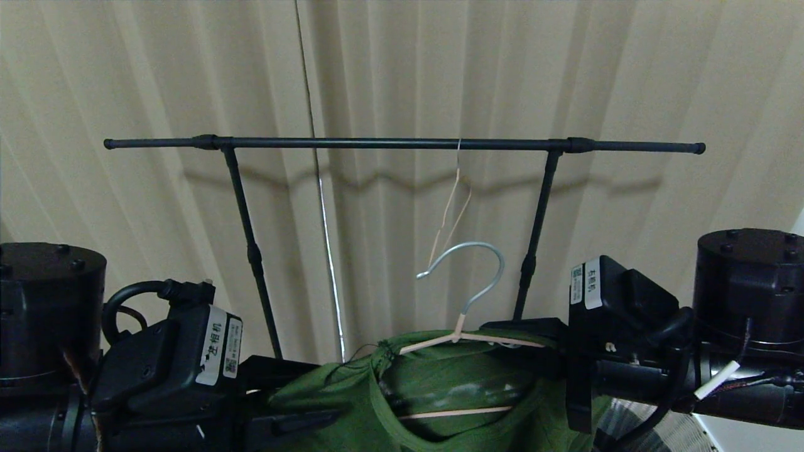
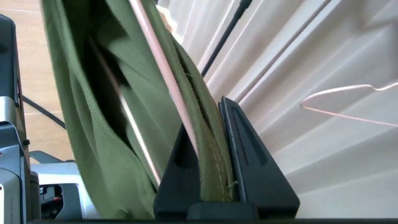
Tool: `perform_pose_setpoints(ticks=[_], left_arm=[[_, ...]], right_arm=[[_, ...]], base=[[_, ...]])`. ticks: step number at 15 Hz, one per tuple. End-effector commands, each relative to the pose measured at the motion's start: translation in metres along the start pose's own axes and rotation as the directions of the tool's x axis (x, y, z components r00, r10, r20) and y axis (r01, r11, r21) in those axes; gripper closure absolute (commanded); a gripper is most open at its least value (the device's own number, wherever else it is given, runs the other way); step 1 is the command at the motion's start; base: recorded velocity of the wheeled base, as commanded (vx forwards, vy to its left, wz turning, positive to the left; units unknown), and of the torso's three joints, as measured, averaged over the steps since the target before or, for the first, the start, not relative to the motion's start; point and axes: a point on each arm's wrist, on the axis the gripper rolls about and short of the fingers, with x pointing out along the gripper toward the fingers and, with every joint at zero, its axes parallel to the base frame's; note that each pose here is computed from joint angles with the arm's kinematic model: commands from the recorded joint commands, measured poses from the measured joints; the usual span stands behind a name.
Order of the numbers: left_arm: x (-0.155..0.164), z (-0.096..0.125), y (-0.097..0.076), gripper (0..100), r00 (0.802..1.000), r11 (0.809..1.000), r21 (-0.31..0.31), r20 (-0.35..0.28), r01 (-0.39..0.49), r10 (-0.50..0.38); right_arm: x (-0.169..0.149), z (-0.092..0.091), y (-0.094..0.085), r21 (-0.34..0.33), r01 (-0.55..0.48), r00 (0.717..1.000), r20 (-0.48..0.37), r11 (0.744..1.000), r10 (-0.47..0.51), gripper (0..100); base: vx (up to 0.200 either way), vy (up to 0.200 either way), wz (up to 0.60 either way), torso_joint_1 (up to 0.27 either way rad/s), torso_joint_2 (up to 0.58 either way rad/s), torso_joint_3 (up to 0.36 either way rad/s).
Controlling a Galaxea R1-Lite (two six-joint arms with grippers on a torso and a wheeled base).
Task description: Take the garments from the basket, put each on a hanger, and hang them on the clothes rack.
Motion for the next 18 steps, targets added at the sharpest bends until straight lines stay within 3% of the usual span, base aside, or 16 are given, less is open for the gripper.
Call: perform_pose_setpoints(ticks=[1, 3, 5, 8, 12, 13, 18], left_arm=[[-0.001, 0.001, 0.001, 0, 1.000, 1.000, -0.006, 0.001, -0.008, 0.008], [-0.004, 0.000, 0.004, 0, 0.999, 0.999, -0.019, 0.001, -0.032, 0.032], [-0.009, 0.003, 0.008, 0, 0.995, 0.996, -0.008, 0.042, -0.085, 0.085], [-0.014, 0.002, 0.006, 0, 0.985, 0.990, -0.057, 0.107, -0.131, 0.136], [-0.012, -0.003, 0.007, 0, 0.978, 0.986, -0.046, 0.130, -0.158, 0.163], [-0.012, -0.004, 0.011, 0, 0.975, 0.983, -0.046, 0.129, -0.176, 0.181], [-0.011, -0.021, 0.009, 0, 0.979, 0.980, -0.080, 0.070, -0.184, 0.190]], right_arm=[[-0.006, 0.001, 0.002, -0.004, 0.007, 1.000, 0.011, 1.000, -0.007, 100], [-0.015, 0.001, 0.000, 0.000, 0.033, 0.999, 0.018, 0.999, -0.033, 100], [-0.023, -0.002, -0.002, 0.006, 0.057, 0.998, 0.015, 0.998, -0.057, 100], [-0.041, -0.011, -0.004, 0.033, 0.115, 0.993, -0.010, 0.993, -0.114, 100], [-0.067, -0.009, 0.001, 0.132, 0.157, 0.987, -0.044, 0.979, -0.153, 100], [-0.073, -0.007, 0.004, 0.169, 0.176, 0.984, -0.050, 0.970, -0.170, 100], [-0.079, -0.004, 0.003, 0.232, 0.270, 0.963, -0.073, 0.934, -0.261, 100]], base=[[0.000, 0.000, 0.00, 0.000, 0.00, 0.000], [0.000, 0.000, 0.00, 0.000, 0.00, 0.000], [0.000, 0.000, 0.00, 0.000, 0.00, 0.000], [0.000, 0.000, 0.00, 0.000, 0.00, 0.000], [0.000, 0.000, 0.00, 0.000, 0.00, 0.000], [0.000, 0.000, 0.00, 0.000, 0.00, 0.000], [0.000, 0.000, 0.00, 0.000, 0.00, 0.000]])
